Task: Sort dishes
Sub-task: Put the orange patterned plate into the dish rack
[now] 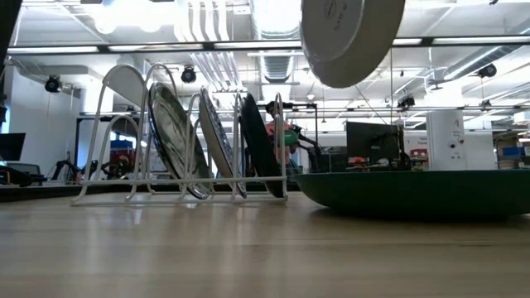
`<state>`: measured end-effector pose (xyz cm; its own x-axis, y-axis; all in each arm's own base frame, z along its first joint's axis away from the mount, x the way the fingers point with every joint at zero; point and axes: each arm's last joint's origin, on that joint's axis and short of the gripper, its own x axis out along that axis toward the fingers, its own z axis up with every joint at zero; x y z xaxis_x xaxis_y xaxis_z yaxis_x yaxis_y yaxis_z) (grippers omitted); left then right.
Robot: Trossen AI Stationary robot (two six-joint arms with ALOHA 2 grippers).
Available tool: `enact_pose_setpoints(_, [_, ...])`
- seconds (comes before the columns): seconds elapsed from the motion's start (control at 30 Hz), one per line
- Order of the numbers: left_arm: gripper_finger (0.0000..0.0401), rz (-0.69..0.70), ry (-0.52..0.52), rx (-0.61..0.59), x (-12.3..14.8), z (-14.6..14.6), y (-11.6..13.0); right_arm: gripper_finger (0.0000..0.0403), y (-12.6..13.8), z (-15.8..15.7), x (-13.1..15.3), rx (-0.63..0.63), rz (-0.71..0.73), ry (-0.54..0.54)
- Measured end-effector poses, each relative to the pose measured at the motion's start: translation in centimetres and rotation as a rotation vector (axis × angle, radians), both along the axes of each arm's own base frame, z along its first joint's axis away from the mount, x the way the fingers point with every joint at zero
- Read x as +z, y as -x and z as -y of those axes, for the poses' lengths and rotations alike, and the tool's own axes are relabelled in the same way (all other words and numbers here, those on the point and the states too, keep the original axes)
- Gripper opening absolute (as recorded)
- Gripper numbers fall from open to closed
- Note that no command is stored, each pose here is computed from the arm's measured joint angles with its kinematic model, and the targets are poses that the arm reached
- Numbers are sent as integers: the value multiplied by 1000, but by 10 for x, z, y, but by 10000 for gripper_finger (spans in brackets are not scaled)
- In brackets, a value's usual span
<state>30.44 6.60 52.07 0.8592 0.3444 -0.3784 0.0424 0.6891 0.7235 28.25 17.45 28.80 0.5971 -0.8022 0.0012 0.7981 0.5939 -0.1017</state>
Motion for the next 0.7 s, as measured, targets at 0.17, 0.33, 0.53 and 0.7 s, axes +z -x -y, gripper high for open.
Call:
enact_pose_setpoints(0.17, [327, 64, -98, -11, 9, -2, -3, 7, -9, -4, 4, -5, 151, -114])
enact_pose_setpoints(0.33, [327, 134, -210, -7, 19, -2, -4, 7, -32, -7, 11, -43, 250, -173])
enact_pose_setpoints(0.53, [327, 301, -285, 48, 46, 0, 14, 7, -67, -6, 11, -69, 298, -212])
enact_pose_setpoints(0.7, [327, 453, -386, 218, 71, -1, 35, 7, -91, -4, 16, 94, 393, -256])
